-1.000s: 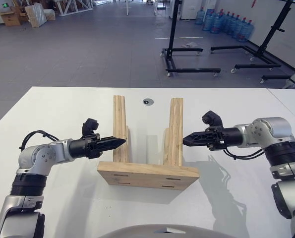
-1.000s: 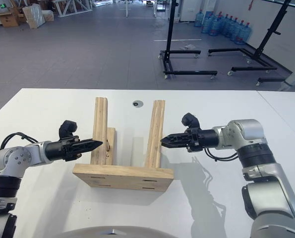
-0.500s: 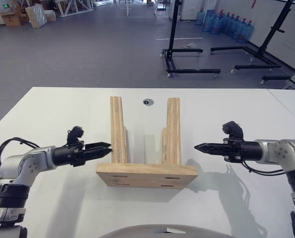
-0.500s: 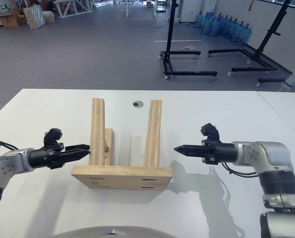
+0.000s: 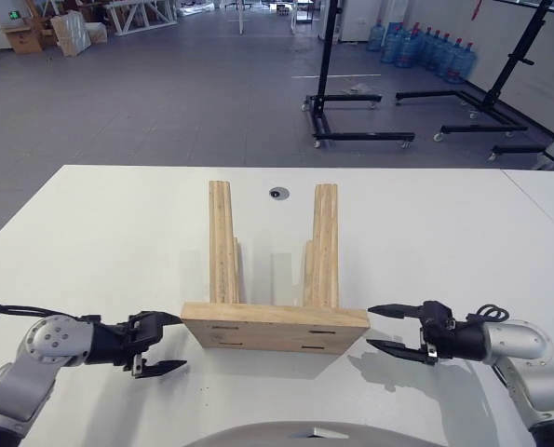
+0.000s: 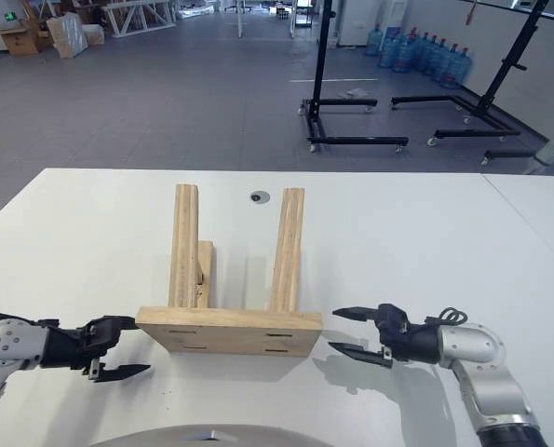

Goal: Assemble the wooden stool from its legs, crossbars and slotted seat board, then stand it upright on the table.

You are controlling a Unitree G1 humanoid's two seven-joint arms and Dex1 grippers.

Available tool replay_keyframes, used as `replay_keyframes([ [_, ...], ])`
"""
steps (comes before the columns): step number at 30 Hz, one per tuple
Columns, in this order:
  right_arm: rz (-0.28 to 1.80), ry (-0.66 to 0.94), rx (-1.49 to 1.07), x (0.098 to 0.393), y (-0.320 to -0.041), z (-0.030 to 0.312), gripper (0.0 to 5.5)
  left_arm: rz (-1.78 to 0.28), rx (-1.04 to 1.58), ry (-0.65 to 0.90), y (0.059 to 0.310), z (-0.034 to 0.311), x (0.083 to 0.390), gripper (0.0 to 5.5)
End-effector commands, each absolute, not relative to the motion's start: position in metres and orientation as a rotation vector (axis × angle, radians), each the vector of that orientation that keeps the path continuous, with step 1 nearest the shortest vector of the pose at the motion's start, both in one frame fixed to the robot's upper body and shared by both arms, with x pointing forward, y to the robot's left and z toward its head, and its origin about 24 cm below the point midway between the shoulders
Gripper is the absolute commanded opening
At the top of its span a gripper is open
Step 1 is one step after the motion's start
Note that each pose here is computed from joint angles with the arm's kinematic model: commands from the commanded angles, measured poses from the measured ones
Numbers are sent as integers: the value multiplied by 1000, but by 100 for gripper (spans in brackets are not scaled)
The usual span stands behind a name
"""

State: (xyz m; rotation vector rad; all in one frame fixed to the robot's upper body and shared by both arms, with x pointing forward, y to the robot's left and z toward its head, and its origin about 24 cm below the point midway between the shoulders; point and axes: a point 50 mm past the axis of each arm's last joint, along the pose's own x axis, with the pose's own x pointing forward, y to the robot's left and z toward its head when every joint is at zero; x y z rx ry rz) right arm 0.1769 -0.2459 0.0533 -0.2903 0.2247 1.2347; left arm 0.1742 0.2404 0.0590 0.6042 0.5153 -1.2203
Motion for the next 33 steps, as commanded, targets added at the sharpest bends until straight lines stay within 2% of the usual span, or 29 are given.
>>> replay_keyframes([
  [1, 1301, 214, -306, 170, -233, 49, 285, -1248, 628, 478, 231, 58, 177, 375],
  [6, 1336, 271, -299, 163, -237, 43, 285, -1272, 619, 448, 224, 56, 181, 375],
  [16, 1361, 191, -292, 155, -229, 42, 285, -1304, 561, 378, 204, 54, 193, 375],
  [19, 1330, 167, -289, 158, -232, 43, 285, -1310, 561, 381, 204, 51, 193, 335],
  [30, 1330, 184, -207, 145, -215, 43, 285, -1348, 568, 368, 204, 46, 199, 173],
  [33, 1293, 209, -167, 144, -215, 41, 285, -1384, 550, 373, 202, 45, 199, 158],
])
